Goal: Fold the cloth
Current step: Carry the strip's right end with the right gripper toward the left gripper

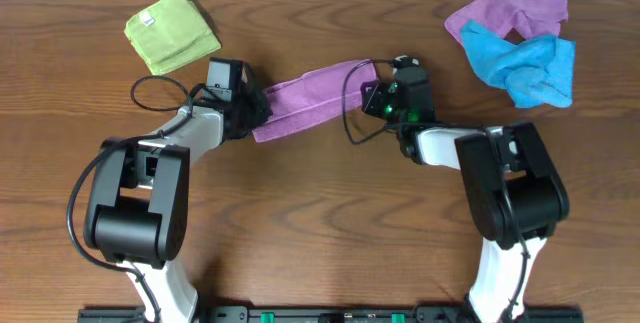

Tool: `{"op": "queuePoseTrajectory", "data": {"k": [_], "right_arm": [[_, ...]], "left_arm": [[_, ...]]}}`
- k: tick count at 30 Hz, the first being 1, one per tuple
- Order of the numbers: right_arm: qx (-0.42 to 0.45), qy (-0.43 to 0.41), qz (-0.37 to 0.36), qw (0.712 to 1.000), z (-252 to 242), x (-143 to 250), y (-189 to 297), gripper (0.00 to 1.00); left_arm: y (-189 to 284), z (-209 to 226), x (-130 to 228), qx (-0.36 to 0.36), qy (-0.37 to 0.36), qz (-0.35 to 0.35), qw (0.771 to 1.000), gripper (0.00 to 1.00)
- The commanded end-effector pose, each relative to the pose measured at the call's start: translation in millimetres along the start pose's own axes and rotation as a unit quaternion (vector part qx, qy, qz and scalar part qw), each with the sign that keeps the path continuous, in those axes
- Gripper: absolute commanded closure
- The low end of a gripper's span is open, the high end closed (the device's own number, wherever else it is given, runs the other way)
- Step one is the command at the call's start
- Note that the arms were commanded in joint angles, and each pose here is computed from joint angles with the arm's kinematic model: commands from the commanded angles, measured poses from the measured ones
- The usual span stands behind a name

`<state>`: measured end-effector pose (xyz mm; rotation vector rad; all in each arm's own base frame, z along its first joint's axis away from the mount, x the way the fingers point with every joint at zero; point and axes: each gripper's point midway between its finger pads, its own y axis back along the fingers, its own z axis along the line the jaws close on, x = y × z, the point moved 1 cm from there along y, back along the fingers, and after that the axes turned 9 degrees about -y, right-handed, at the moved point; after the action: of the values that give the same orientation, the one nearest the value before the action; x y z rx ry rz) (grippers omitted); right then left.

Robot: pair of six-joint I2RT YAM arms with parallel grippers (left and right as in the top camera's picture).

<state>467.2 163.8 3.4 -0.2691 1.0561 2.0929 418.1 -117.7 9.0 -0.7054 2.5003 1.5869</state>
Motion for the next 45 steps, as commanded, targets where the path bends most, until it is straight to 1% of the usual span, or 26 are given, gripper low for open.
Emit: {"op": "queuePoseTrajectory", "data": {"k": [1, 6, 9, 15, 22, 27, 35, 40, 45], "right_arm": [[0.077, 0.019, 0.055, 0.995, -61, 48, -8, 0.98], [0.036, 0.053, 0.046, 0.997, -39, 35, -3, 0.99], [0.018, 0.097, 0.036, 0.994, -17, 20, 10, 0.99], [-0.011, 0.155, 0.018, 0.988, 27, 1, 42, 0.99], [-0.047, 0.193, 0.006, 0.98, 74, -3, 74, 0.99], [-0.074, 0.215, 0.008, 0.974, 102, 9, 87, 0.99], [-0.117, 0.246, 0.042, 0.961, 137, 53, 92, 0.99], [-0.132, 0.258, 0.054, 0.956, 149, 71, 95, 0.99], [-0.144, 0.265, 0.057, 0.952, 157, 80, 97, 0.99]], "left_arm": [[-11, 13, 21, -0.017, 0.002, 0.036, 0.999, 0.94], [-11, 8, 24, -0.003, 0.003, 0.044, 0.999, 0.94], [-11, 6, 25, 0.004, 0.003, 0.048, 0.999, 0.94], [-11, 6, 25, 0.002, 0.013, 0.048, 0.999, 0.94], [-11, 5, 26, 0.005, 0.023, 0.05, 0.998, 0.94], [-10, 4, 27, 0.008, 0.025, 0.052, 0.998, 0.94], [-10, 4, 27, 0.008, 0.024, 0.053, 0.998, 0.94], [-10, 0, 28, 0.019, 0.024, 0.058, 0.998, 0.94], [-7, -3, 25, 0.023, 0.015, 0.053, 0.998, 0.94]]}}
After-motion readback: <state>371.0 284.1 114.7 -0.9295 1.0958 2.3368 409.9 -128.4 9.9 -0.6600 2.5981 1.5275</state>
